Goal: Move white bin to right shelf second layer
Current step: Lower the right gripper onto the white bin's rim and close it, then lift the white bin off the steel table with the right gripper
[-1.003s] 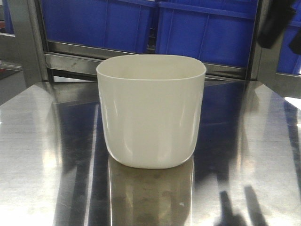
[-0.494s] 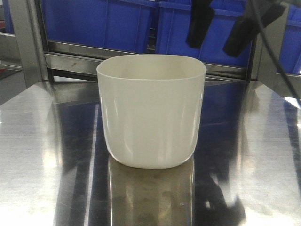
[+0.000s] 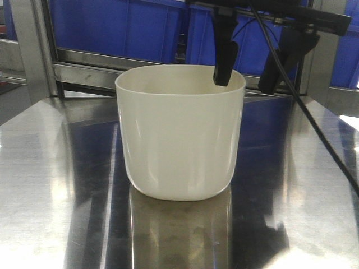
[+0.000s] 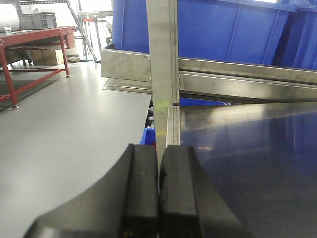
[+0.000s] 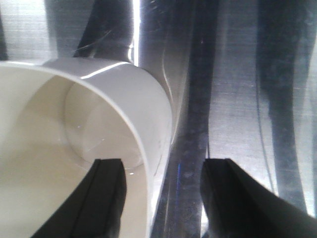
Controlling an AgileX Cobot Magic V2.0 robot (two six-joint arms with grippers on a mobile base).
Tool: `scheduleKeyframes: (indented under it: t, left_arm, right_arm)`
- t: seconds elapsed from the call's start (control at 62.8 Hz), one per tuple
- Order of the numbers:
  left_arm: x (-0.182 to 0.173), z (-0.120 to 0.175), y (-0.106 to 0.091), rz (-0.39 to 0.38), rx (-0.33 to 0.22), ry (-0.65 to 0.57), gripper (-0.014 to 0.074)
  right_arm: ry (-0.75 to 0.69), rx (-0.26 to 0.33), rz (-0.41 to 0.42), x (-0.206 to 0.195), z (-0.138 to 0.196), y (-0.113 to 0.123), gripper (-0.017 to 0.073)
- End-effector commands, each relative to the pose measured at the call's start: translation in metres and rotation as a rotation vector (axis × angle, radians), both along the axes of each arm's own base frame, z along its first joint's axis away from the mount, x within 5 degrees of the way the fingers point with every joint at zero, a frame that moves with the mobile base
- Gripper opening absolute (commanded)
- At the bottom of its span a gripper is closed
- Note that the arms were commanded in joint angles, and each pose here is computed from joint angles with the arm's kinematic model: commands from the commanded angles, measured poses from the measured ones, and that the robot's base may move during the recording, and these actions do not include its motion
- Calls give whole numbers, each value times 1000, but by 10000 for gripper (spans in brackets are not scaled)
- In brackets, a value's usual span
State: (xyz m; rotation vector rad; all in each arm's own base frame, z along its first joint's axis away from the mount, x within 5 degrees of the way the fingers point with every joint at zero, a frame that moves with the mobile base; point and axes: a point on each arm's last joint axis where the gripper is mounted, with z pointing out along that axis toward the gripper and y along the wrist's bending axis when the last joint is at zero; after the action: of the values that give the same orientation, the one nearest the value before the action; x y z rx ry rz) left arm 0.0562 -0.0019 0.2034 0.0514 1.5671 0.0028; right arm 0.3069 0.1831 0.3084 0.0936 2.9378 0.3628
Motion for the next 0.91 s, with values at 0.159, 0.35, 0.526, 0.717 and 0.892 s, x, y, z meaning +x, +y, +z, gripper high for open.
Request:
scheduleKeyframes:
  t: [0.159,0.35,0.526,0.717,0.892]
  left_arm:
    - [0,-4,0,-2,-11,-60,85]
    - [0,-4,0,-2,-11,-60,85]
    - [0,-4,0,-2,-11,-60,85]
    - [0,-4,0,-2,-11,-60,85]
    - [0,-4,0,-2,-11,-60,85]
  right_arm:
    - [-49,12,19,-4,12,8,465]
    - [-44,3,21,-2,8,11,465]
    - [-46,-18,22,-2,8,9,465]
    - [-48,-21,22,-2,8,9,454]
    - [-49,-20,21,-2,8,9,288]
